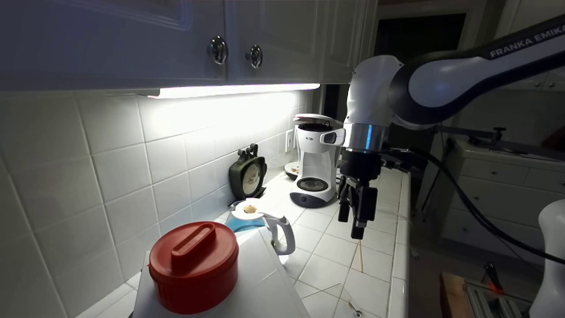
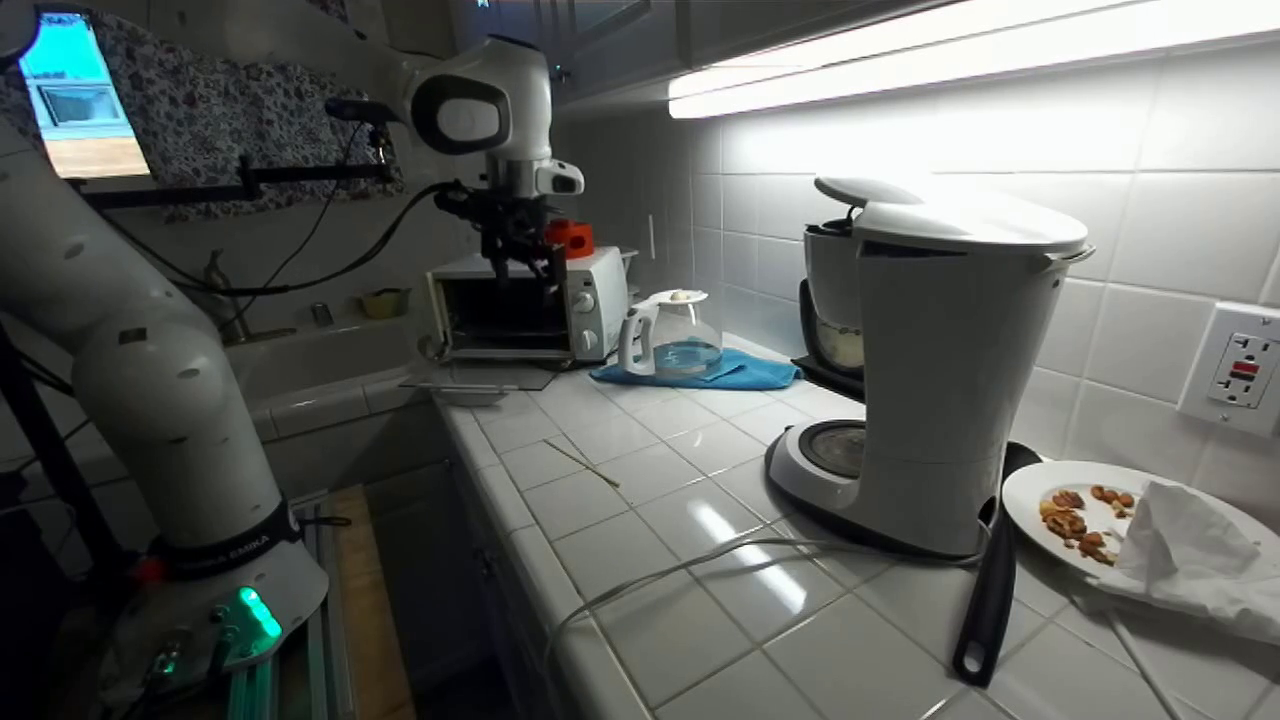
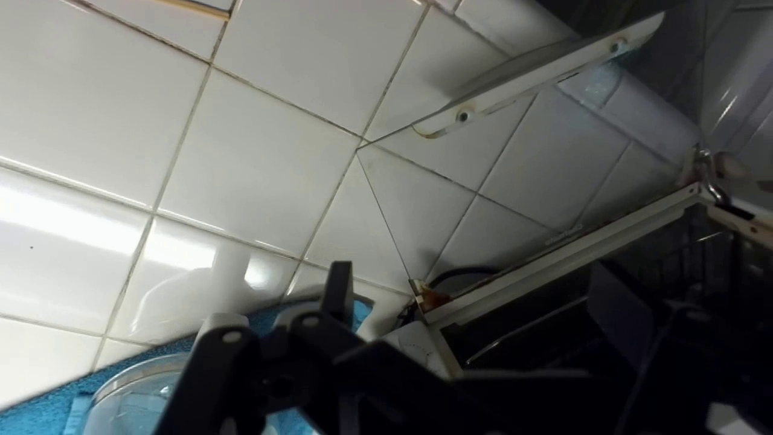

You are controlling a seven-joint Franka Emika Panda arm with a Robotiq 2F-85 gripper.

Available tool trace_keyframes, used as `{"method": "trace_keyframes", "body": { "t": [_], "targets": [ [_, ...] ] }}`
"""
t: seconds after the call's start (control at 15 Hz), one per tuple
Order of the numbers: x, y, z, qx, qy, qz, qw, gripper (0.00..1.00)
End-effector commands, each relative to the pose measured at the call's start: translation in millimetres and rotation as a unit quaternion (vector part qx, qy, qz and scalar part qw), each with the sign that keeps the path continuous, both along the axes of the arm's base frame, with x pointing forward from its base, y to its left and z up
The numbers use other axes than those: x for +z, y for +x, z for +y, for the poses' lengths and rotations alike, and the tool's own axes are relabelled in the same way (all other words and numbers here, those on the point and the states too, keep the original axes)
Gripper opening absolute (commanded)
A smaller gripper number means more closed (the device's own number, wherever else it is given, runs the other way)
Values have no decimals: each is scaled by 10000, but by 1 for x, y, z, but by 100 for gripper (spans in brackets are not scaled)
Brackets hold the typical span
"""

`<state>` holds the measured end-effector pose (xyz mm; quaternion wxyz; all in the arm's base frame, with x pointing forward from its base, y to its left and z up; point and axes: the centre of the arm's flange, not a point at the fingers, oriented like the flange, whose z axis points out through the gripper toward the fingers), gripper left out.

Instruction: Close the oven door.

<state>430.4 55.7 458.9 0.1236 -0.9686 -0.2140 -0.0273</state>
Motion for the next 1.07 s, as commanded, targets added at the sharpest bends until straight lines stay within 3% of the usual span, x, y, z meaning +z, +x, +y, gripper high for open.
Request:
{"method": "trace_keyframes", "body": {
  "t": [0.0,0.47,1.0],
  "targets": [
    [-10,1,0,312,429,-90,9986,100],
    [-22,0,-4,700,883,-114,9936,100],
    [-38,-1,-14,692,1073,-133,9917,100]
  ]
}}
